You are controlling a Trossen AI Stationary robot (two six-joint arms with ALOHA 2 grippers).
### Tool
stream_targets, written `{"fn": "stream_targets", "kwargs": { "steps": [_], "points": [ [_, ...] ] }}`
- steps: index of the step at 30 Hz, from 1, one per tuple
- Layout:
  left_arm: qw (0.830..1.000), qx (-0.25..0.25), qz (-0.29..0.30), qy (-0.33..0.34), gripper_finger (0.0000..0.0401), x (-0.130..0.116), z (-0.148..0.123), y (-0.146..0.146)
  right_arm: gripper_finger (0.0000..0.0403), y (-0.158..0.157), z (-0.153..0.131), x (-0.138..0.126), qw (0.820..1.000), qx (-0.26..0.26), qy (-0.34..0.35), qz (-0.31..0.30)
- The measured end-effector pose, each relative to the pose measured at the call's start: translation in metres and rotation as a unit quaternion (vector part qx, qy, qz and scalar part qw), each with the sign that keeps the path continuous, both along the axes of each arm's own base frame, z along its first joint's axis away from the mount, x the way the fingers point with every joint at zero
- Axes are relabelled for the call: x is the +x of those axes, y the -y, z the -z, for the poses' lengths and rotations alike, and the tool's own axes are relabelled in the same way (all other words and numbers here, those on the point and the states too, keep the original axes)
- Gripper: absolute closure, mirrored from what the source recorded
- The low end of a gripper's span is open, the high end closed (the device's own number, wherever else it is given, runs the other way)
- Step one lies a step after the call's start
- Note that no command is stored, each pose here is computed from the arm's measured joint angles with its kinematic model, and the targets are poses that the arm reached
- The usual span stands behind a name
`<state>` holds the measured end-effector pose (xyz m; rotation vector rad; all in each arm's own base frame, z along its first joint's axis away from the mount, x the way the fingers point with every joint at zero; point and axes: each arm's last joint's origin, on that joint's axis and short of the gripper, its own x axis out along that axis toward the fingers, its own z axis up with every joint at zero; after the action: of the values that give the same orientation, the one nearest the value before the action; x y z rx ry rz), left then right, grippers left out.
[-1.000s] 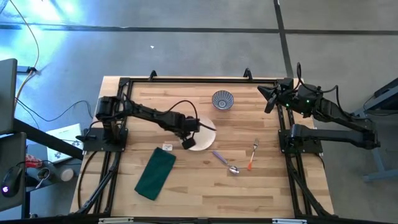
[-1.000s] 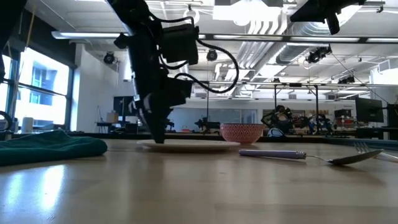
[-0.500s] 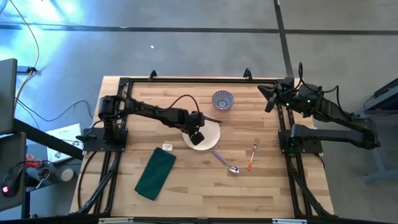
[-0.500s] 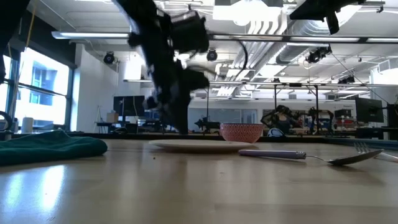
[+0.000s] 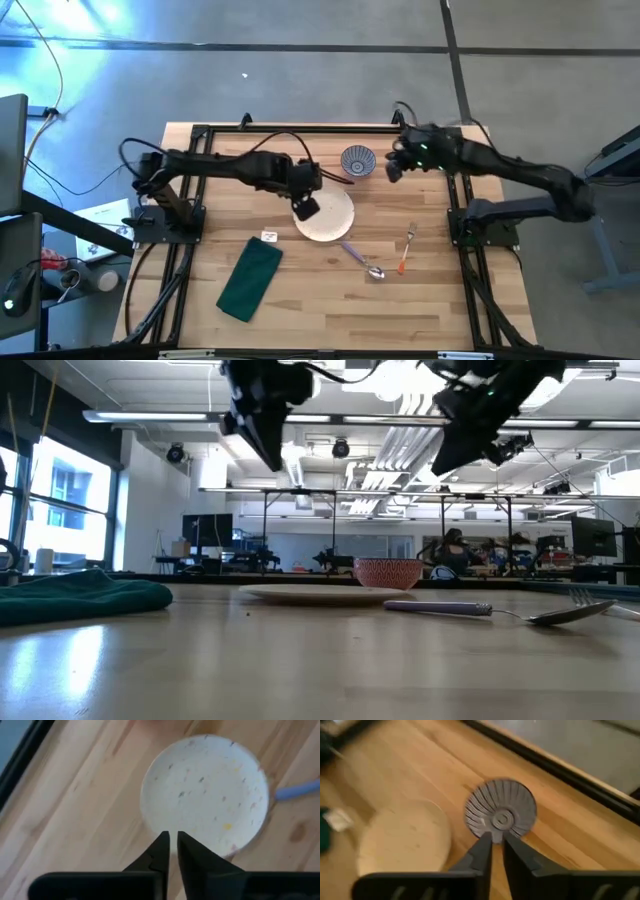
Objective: Set table place
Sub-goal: Stack the stripe red bowl on the white plate
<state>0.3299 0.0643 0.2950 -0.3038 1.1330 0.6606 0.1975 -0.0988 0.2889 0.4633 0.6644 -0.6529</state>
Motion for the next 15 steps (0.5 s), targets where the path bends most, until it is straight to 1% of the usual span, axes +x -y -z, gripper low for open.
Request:
{"fn": "stream_targets", "kwargs": {
  "steps": [4, 7, 11, 15],
  "points": [
    [1.000, 0.001, -0.019, -0.025, 0.0333, -0.017, -0.010, 0.002, 0.0311, 0.028, -0.004, 0.024, 0.995, 0.022, -0.100, -0.001],
    [0.998, 0.004, -0.038, -0.042, 0.0300, -0.032, -0.019, 0.004, 0.0270, 0.051, 0.000, 0.043, 0.988, 0.039, -0.148, 0.004],
    [0.997, 0.012, -0.061, -0.046, 0.0257, -0.047, -0.030, 0.006, 0.0226, 0.078, 0.024, 0.068, 0.978, 0.066, -0.196, 0.007],
    [0.997, 0.018, -0.067, -0.032, 0.0219, -0.059, -0.041, 0.007, 0.0199, 0.097, 0.056, 0.083, 0.966, 0.094, -0.239, 0.008]
  ]
}}
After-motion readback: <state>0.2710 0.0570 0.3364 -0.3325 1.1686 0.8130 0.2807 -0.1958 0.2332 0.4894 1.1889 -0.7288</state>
